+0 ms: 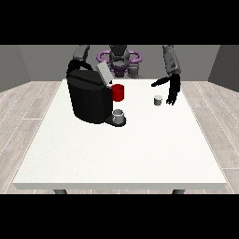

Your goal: Insert the coffee pod into the coffee machine and close the lid

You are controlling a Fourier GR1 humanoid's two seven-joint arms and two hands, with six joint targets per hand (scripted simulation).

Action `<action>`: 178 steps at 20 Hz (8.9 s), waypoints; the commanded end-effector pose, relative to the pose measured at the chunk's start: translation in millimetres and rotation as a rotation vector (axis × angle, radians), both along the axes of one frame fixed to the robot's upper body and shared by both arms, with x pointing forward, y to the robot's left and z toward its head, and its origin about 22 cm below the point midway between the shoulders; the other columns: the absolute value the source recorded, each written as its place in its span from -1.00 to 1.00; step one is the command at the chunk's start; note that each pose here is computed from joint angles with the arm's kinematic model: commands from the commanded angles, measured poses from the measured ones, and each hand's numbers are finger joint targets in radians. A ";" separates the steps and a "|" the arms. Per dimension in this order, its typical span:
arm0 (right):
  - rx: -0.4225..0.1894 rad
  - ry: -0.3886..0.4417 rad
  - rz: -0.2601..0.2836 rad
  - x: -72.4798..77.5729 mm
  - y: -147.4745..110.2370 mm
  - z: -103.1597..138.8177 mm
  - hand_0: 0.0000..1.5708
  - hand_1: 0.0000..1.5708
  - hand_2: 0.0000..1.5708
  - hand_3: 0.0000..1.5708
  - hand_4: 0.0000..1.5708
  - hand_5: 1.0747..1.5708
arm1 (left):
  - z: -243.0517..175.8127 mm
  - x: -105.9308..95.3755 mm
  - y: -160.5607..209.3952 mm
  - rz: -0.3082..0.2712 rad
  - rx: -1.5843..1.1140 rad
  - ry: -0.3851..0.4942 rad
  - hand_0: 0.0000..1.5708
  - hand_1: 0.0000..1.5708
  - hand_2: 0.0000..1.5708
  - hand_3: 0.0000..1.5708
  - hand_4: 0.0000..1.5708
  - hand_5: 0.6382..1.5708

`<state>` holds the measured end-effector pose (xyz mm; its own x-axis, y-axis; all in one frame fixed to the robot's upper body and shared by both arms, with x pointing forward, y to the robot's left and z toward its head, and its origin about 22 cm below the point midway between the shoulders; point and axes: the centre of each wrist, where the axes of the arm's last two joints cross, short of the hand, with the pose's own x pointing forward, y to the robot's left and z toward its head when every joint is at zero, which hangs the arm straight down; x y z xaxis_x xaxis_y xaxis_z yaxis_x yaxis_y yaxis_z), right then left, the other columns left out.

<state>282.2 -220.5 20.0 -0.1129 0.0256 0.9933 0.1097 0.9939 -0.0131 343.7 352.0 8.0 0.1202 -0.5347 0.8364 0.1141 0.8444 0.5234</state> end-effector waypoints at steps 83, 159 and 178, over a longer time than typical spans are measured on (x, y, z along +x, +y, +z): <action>-0.001 -0.007 0.029 34.0 -4.4 7.4 -1.00 -1.00 -1.00 -1.00 -0.39 1.00 | 201.2 116.2 -105.4 -0.182 0.408 -0.344 0.65 0.65 0.67 0.56 -0.37 1.00; 0.040 0.090 -0.148 13.1 -39.5 -42.6 -1.00 -1.00 -1.00 -1.00 -0.46 1.00 | 157.4 108.6 -127.7 -0.346 0.411 -0.279 -1.00 -1.00 -1.00 -1.00 -1.00 1.00; -0.020 0.191 -0.053 -19.9 -61.2 -36.1 -1.00 -1.00 -1.00 -1.00 -0.53 1.00 | -36.7 24.7 -105.1 -0.110 -0.442 0.014 -1.00 -1.00 -1.00 -1.00 -1.00 1.00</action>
